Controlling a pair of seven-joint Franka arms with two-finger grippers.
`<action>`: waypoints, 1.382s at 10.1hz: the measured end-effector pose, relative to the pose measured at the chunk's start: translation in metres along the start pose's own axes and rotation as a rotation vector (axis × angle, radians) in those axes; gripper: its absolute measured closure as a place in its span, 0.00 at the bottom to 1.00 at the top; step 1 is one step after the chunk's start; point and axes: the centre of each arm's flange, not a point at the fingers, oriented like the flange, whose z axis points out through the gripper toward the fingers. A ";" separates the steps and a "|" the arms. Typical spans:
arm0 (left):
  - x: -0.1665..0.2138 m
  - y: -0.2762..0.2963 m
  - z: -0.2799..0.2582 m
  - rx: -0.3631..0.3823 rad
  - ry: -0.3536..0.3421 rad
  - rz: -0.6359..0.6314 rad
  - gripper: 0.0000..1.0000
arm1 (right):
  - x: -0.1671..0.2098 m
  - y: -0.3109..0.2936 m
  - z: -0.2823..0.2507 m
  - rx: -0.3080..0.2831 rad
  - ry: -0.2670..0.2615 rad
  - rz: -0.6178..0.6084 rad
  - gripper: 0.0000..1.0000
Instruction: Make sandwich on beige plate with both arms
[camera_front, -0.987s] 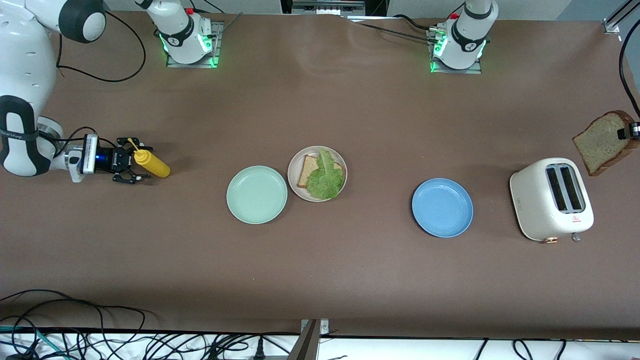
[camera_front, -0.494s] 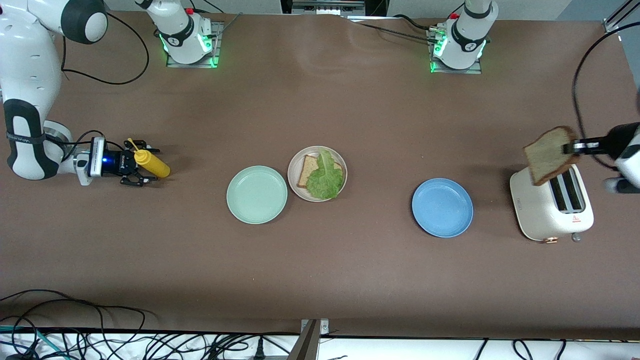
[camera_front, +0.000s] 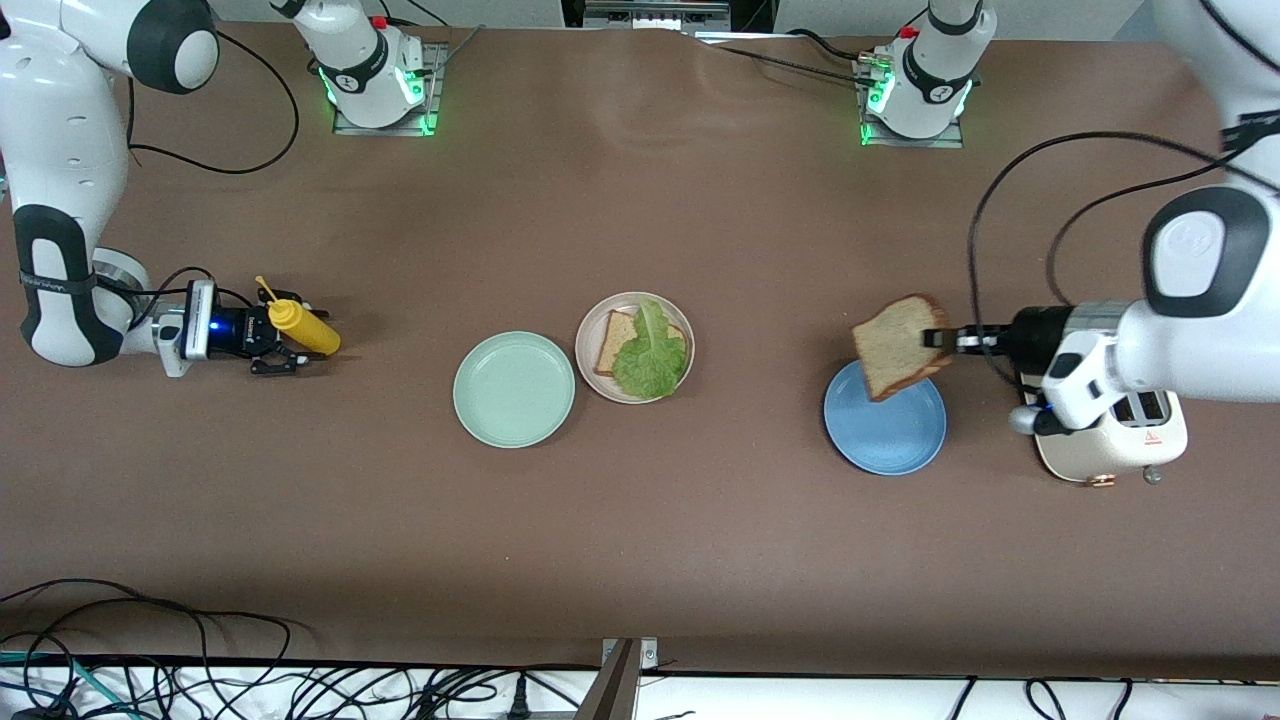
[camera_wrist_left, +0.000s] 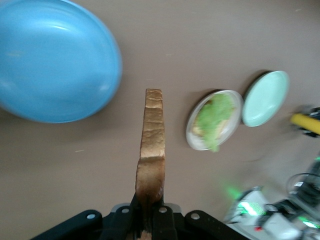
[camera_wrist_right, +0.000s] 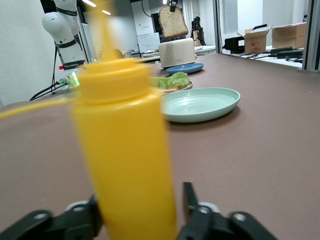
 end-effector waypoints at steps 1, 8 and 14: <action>0.008 0.010 0.023 -0.047 -0.007 -0.005 0.91 | 0.004 0.006 0.004 0.008 0.001 -0.016 0.57; 0.004 0.128 0.214 -0.293 -0.171 -0.010 0.91 | 0.072 0.072 0.017 0.045 -0.125 -0.010 0.79; 0.019 0.120 0.245 -0.274 -0.150 -0.056 0.91 | 0.116 0.088 0.027 0.043 -0.241 0.020 0.81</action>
